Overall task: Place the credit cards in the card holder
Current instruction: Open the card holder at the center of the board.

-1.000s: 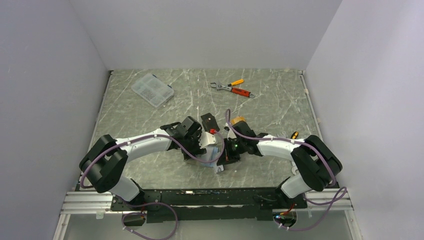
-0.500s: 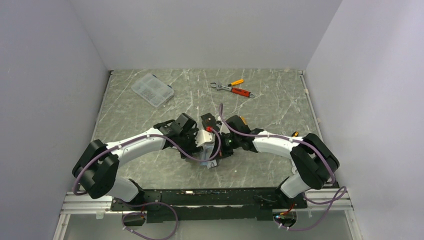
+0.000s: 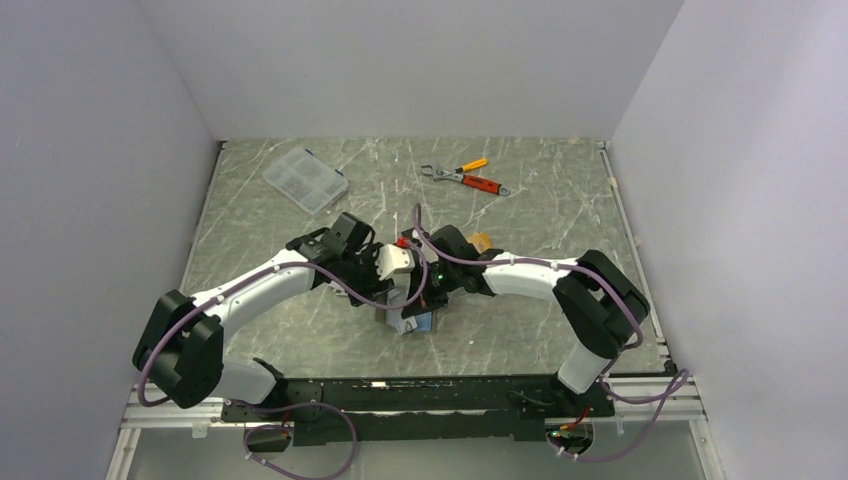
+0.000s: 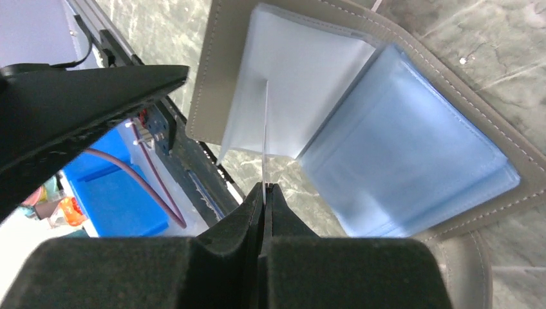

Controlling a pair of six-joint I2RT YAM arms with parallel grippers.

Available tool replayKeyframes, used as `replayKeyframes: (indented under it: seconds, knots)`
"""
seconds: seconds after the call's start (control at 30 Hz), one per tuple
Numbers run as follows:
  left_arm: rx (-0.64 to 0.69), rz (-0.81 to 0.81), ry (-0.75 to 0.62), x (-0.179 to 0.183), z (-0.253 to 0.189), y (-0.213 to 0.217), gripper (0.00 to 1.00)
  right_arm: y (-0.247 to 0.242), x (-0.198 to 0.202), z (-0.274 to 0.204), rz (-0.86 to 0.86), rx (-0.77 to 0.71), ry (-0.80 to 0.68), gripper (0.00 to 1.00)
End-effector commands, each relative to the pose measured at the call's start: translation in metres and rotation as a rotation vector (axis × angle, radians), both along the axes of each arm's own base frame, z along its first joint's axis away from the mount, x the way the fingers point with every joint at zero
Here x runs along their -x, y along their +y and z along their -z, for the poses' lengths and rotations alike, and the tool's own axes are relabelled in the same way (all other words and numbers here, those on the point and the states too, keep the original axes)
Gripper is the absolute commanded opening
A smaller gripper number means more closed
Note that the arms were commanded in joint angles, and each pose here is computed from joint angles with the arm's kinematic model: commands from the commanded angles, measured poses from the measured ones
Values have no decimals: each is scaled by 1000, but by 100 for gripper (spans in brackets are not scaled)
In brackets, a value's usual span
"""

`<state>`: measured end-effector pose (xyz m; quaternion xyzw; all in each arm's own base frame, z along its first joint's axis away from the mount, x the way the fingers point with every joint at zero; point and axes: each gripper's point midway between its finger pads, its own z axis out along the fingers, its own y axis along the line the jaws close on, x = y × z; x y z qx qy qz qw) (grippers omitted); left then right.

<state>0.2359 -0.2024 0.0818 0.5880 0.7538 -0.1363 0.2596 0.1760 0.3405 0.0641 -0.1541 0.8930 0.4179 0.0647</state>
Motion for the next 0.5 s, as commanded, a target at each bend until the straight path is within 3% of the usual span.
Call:
replayKeyframes:
  seconds: [0.0, 0.47]
  knots:
    - [71, 21, -4, -4, -20, -9, 60, 12, -5, -2, -36, -32, -28, 0]
    - [105, 44, 99, -4, 0, -36, 57, 11, -3, 20, -43, 2, 11, 0]
